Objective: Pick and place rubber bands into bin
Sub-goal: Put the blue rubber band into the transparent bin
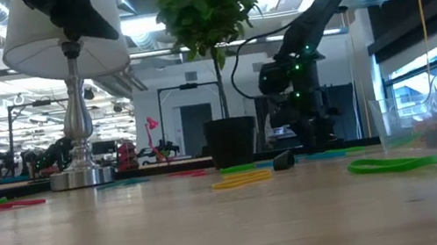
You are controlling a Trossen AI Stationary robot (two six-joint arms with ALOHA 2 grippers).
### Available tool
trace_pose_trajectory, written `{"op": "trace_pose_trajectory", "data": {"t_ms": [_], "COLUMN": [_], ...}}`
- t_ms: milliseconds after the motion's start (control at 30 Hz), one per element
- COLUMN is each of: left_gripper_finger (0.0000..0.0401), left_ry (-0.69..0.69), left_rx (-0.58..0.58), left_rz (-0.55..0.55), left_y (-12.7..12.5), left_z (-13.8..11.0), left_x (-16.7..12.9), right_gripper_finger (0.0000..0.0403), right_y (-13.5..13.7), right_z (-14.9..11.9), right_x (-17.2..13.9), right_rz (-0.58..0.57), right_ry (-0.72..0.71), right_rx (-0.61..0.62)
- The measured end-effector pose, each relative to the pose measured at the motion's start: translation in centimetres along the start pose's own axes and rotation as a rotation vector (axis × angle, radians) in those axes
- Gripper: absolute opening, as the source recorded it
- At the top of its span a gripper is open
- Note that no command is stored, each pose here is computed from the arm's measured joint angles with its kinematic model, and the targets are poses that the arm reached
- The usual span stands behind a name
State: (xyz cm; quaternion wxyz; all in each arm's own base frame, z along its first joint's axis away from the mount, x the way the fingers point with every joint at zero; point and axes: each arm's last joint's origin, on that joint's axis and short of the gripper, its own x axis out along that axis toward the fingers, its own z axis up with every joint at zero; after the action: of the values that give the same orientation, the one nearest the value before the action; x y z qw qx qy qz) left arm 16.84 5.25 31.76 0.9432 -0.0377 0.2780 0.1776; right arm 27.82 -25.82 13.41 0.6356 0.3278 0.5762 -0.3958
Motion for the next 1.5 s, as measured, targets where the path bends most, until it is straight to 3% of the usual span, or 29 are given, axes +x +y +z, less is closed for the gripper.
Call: {"op": "trace_pose_trajectory", "data": {"t_ms": [133, 400, 600, 833, 1000, 1200, 1500], "left_gripper_finger": [0.0002, 0.0002, 0.0002, 0.0002, 0.0002, 0.0002, 0.0002], "left_ry": [0.0, 0.028, 0.072, 0.075, 0.089, 0.114, 0.143], "left_rx": [-0.031, -0.056, -0.038, -0.012, 0.024, 0.05, 0.082], "left_rz": [-0.001, -0.001, -0.022, -0.065, -0.084, -0.109, -0.144], "left_y": [0.0, 0.0, -0.5, -1.5, -2.0, -2.5, -3.2], "left_z": [0.0, -0.3, -0.7, -0.8, -1.0, -1.3, -1.6], "left_x": [0.0, 0.0, -0.1, -0.2, -0.3, -0.4, -0.6], "right_gripper_finger": [0.0139, 0.001, 0.0009, 0.0005, 0.0003, 0.0002, 0.0002], "right_y": [0.1, 0.0, -0.4, -0.8, -0.7, -0.9, 0.1], "right_z": [-0.1, -0.5, -1.8, -3.6, -6.2, -10.9, -18.7], "right_x": [0.8, 1.1, -1.9, -9.0, -14.0, -18.8, -23.8], "right_rz": [-0.004, -0.003, -0.019, -0.094, -0.081, -0.124, 0.017], "right_ry": [0.034, 0.062, 0.076, -0.077, -0.173, -0.223, -0.292], "right_rx": [-0.013, -0.046, -0.035, 0.005, 0.063, 0.134, 0.173]}}
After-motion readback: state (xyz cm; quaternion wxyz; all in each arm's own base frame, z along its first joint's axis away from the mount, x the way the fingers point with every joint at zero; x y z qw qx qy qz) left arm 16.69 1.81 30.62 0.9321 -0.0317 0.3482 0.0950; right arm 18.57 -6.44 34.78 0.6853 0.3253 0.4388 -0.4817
